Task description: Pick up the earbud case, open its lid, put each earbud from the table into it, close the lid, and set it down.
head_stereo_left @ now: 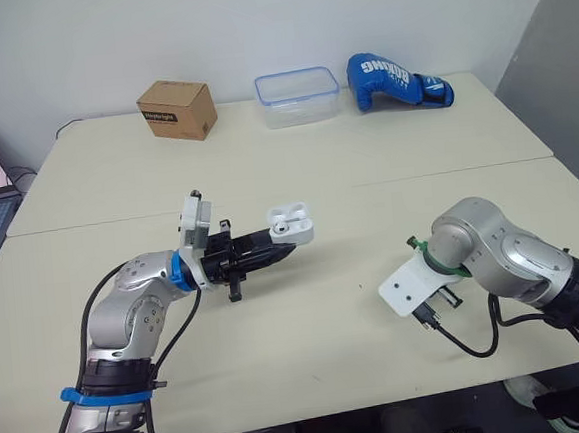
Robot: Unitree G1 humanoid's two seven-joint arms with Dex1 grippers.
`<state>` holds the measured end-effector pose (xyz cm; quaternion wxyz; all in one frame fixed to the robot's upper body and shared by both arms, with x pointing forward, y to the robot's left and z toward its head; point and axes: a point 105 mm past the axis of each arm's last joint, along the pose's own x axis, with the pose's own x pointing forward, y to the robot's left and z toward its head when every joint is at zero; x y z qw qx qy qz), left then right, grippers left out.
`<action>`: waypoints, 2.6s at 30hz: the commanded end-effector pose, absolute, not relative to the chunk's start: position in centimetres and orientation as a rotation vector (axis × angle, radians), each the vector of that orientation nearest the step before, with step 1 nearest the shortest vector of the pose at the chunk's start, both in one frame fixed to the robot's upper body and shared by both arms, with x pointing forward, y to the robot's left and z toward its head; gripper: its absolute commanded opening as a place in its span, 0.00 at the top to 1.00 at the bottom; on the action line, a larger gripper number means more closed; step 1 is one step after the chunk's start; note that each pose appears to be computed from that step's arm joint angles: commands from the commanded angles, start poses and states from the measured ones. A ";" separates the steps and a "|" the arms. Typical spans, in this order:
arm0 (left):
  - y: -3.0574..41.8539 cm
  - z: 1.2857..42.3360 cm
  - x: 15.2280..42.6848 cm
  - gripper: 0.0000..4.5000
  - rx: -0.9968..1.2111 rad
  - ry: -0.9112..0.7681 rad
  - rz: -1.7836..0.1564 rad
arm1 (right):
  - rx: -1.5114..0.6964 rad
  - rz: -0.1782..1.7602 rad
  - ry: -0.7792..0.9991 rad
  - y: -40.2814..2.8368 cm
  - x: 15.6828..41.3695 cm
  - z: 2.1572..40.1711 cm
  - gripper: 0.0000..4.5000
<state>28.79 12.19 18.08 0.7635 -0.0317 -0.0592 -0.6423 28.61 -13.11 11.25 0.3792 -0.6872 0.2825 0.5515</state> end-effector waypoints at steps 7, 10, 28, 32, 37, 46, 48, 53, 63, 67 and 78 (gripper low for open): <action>12.3 18.4 28.7 0.82 -0.048 -0.161 -1.409 | -1.737 1.424 0.773 -13.1 27.8 11.6 0.92; 12.4 18.3 28.8 0.82 -0.049 -0.161 -1.408 | -1.708 1.407 0.774 -13.2 27.8 12.0 0.92; 12.1 17.6 30.1 0.82 -0.056 -0.173 -1.412 | -0.822 1.062 0.674 -13.3 30.4 17.2 0.92; 11.8 17.5 30.5 0.82 -0.064 -0.186 -1.407 | -0.497 0.962 0.603 -12.9 30.7 17.5 0.92; 11.7 17.1 30.7 0.82 -0.071 -0.185 -1.416 | -0.174 0.963 0.482 -11.4 28.9 17.3 0.92; 11.5 17.0 31.4 0.82 -0.071 -0.173 -1.427 | 0.075 0.905 0.070 -8.7 27.9 21.0 0.92; 11.5 17.0 31.6 0.82 -0.070 -0.169 -1.427 | 0.079 0.907 0.045 -8.0 28.0 21.3 0.92; 11.3 17.1 31.9 0.82 -0.079 -0.160 -1.428 | 0.017 0.920 -0.039 -6.4 27.9 22.1 0.92; 11.0 16.9 32.2 0.82 -0.074 -0.133 -1.451 | -0.022 0.916 -0.117 -4.6 27.4 23.7 0.92; 10.8 17.0 32.3 0.82 -0.072 -0.133 -1.459 | -0.033 0.939 -0.114 -4.0 27.1 23.8 0.92; 10.1 17.2 31.8 0.82 -0.073 -0.142 -1.489 | -0.036 0.960 -0.086 -3.3 28.2 23.2 0.92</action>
